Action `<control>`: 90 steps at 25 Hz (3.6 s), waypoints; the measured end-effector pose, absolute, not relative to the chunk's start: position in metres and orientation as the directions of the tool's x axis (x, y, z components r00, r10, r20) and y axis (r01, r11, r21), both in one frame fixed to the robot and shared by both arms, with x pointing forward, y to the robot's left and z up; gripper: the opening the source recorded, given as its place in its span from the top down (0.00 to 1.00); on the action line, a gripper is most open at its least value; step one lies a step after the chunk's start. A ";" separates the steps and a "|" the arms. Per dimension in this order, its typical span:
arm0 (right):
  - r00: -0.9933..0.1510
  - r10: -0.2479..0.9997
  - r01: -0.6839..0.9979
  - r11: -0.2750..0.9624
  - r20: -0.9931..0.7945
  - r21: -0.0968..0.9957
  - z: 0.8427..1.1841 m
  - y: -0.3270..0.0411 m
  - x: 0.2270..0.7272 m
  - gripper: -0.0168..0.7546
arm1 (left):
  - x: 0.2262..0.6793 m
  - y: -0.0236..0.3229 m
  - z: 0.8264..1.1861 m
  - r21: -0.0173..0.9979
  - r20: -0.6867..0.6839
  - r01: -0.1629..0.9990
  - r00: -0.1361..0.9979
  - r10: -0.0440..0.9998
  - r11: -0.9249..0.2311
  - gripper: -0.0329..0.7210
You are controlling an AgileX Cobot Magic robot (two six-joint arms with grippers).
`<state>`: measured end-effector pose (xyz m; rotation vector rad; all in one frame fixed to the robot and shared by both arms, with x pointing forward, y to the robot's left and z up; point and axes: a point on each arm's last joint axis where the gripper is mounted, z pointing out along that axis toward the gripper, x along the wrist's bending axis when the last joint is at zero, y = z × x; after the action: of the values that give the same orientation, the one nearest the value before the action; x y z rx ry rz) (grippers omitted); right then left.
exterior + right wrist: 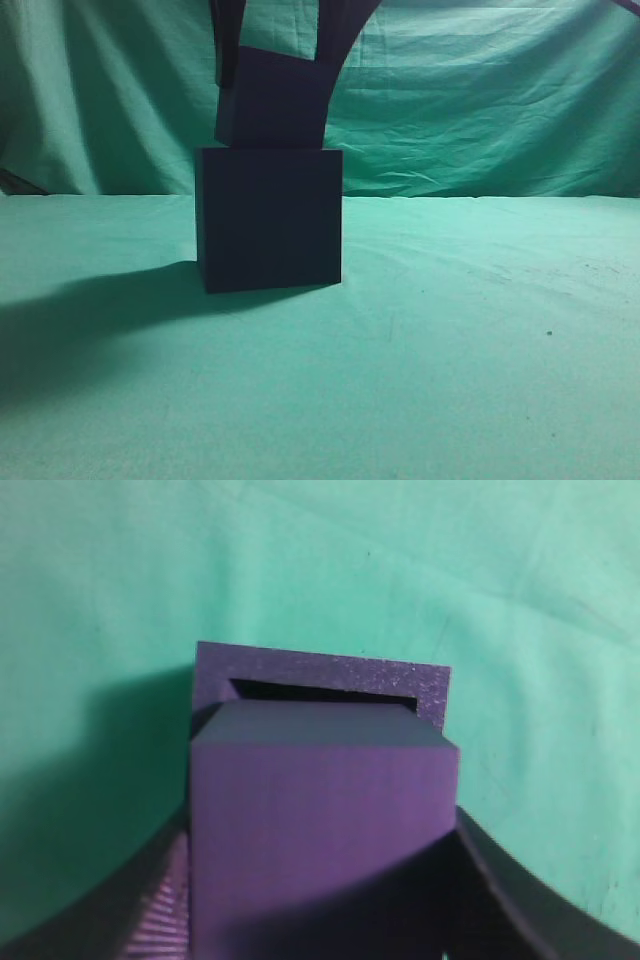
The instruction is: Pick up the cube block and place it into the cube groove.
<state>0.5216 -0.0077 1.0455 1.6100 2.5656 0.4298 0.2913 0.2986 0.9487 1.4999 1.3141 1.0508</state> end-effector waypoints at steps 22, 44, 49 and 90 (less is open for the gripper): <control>-0.444 0.895 0.881 0.428 0.040 0.199 1.018 -0.003 0.527 0.42 | 0.291 0.299 0.949 0.959 0.054 0.271 0.091 0.994 -0.077 0.96; -0.567 0.818 0.719 0.434 0.098 0.543 1.182 -0.035 0.496 0.93 | 0.291 0.299 0.949 0.959 0.054 0.271 0.091 0.994 -0.077 0.96; -0.592 0.796 0.659 0.392 0.122 0.642 1.230 -0.065 0.465 0.98 | 0.291 0.299 0.949 0.959 0.054 0.271 0.091 0.994 -0.077 0.96; -0.591 0.806 0.349 0.281 -0.023 0.894 1.185 -0.274 0.283 0.92 | 0.291 0.299 0.949 0.959 0.054 0.271 0.091 0.994 -0.077 0.96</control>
<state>0.2826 -0.2738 1.1845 1.0346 2.0776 1.2663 0.2913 0.2986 0.9487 1.4999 1.3141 1.0508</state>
